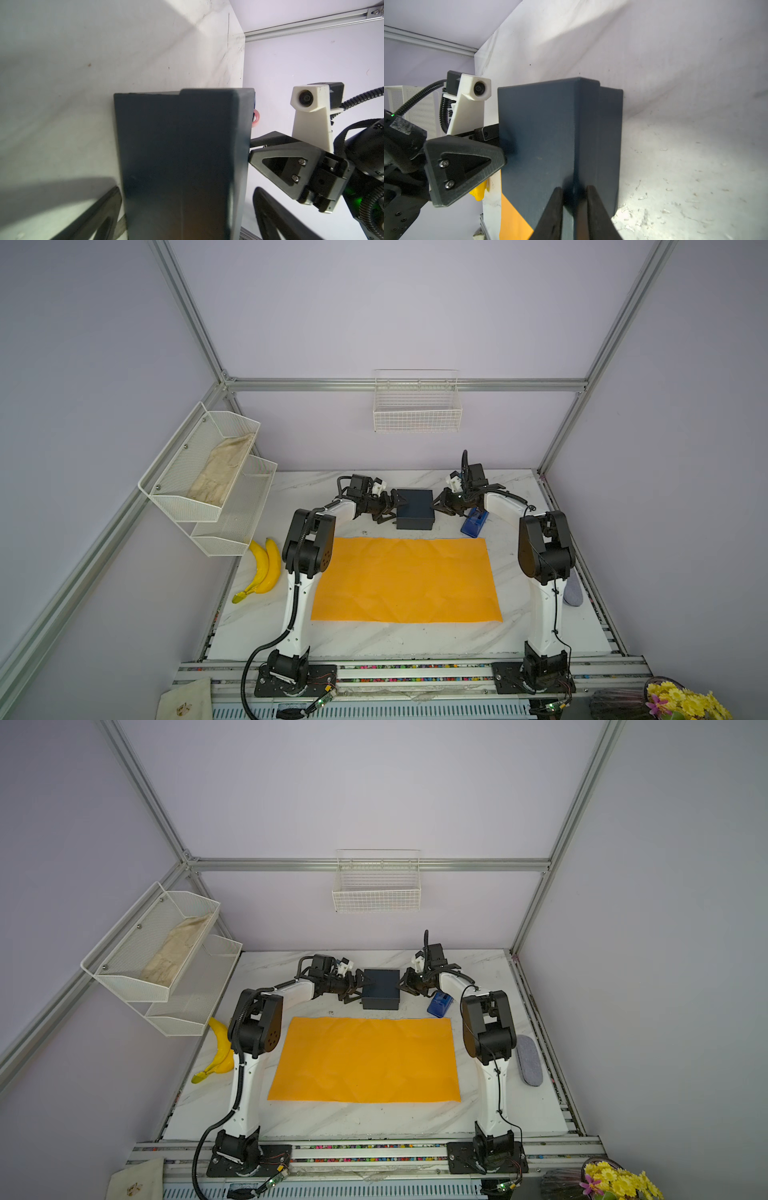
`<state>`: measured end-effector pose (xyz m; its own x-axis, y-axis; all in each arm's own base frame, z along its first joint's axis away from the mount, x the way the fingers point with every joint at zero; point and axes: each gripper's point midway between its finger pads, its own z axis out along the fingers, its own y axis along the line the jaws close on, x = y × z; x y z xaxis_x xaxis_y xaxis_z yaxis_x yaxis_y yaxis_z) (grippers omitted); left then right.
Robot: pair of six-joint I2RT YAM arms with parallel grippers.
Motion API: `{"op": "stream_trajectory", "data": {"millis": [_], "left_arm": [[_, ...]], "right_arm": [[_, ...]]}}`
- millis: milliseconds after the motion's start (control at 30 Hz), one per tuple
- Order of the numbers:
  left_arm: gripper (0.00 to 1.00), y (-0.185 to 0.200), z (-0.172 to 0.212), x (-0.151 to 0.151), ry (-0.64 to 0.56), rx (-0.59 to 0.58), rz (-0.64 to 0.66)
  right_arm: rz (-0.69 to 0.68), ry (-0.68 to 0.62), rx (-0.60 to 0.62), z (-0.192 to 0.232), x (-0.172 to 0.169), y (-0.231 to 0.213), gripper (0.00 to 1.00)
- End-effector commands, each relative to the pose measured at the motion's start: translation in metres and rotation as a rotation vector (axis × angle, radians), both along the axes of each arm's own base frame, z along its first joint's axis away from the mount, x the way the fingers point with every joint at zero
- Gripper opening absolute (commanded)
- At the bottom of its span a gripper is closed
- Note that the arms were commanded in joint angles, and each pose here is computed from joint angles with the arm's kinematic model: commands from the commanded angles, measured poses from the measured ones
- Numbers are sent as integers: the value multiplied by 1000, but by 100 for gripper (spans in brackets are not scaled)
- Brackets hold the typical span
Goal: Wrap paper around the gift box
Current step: 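Lift the held gift box with both grippers off the table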
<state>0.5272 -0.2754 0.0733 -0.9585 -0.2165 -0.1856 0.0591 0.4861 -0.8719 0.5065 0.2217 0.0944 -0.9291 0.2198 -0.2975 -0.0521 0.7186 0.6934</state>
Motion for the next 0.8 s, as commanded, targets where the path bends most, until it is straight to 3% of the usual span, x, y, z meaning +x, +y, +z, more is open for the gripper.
{"op": "stream_trajectory", "data": {"millis": [0, 767], "left_arm": [[99, -3, 11, -6, -41, -21, -38], [100, -33, 2, -14, -3, -124, -106]], "right_arm": [[-46, 51, -62, -21, -7, -22, 22], [-45, 90, -83, -43, -12, -30, 21]]}}
